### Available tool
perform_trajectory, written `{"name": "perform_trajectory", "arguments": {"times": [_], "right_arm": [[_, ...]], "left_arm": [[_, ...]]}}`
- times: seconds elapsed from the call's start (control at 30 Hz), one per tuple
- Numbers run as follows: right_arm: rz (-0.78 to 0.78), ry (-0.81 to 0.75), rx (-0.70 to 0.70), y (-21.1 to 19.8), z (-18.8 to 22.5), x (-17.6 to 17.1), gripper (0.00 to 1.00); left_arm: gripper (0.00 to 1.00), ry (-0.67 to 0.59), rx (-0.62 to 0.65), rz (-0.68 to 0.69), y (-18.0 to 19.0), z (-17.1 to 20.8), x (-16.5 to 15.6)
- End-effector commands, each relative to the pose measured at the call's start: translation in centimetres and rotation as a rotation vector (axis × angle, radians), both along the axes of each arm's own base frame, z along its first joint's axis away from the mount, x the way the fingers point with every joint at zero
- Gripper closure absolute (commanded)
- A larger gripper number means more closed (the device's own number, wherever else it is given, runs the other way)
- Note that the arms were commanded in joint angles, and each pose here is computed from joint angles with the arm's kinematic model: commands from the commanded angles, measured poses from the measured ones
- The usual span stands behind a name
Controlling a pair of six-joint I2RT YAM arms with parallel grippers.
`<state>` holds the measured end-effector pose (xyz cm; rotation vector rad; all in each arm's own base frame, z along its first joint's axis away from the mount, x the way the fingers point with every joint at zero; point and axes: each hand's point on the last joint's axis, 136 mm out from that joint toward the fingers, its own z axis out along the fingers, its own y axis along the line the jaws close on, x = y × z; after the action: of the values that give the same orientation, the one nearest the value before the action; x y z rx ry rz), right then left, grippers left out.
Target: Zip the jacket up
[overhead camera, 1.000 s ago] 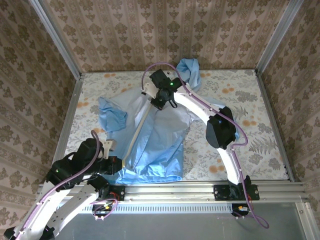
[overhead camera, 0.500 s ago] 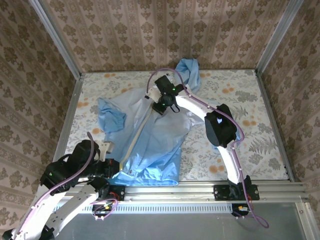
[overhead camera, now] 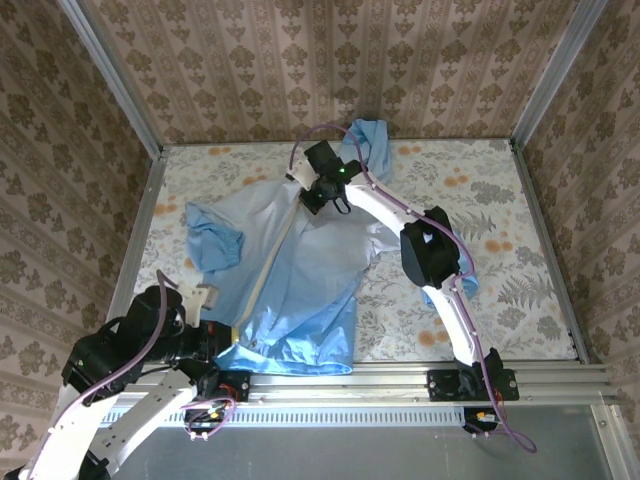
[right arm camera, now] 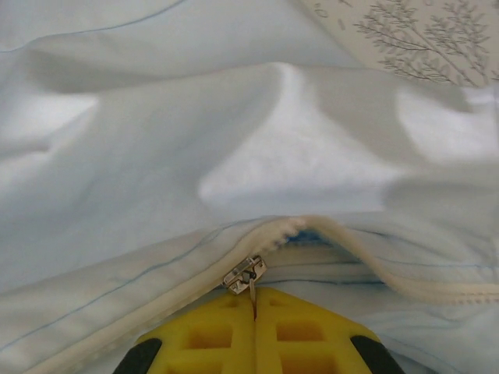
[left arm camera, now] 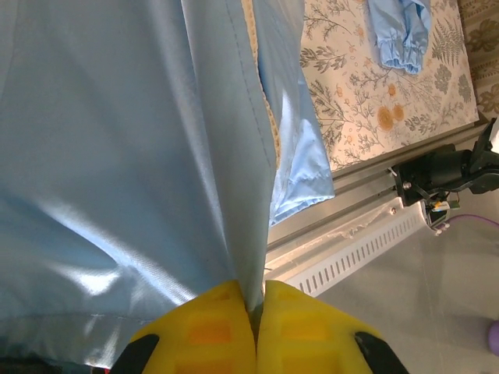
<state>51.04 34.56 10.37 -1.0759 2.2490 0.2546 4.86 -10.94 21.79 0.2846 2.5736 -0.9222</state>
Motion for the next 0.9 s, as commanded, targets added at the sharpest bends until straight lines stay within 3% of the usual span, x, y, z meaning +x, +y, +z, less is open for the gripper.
{"name": "perform_trajectory", "arguments": {"times": [0.0,0.87], "right_arm": [[-0.151,-0.062,-0.043,-3.8,0.9,3.7,1.0],[-0.321,-0.16,-0.11,-14.1,4.5,10.3,1.0]], "left_arm": [[1.0,0.062,-0.025,-0.034,0.4,0.0,-2.2],[1.0,0.111,0.029,0.005,1.5,-1.6,-2.6]]}}
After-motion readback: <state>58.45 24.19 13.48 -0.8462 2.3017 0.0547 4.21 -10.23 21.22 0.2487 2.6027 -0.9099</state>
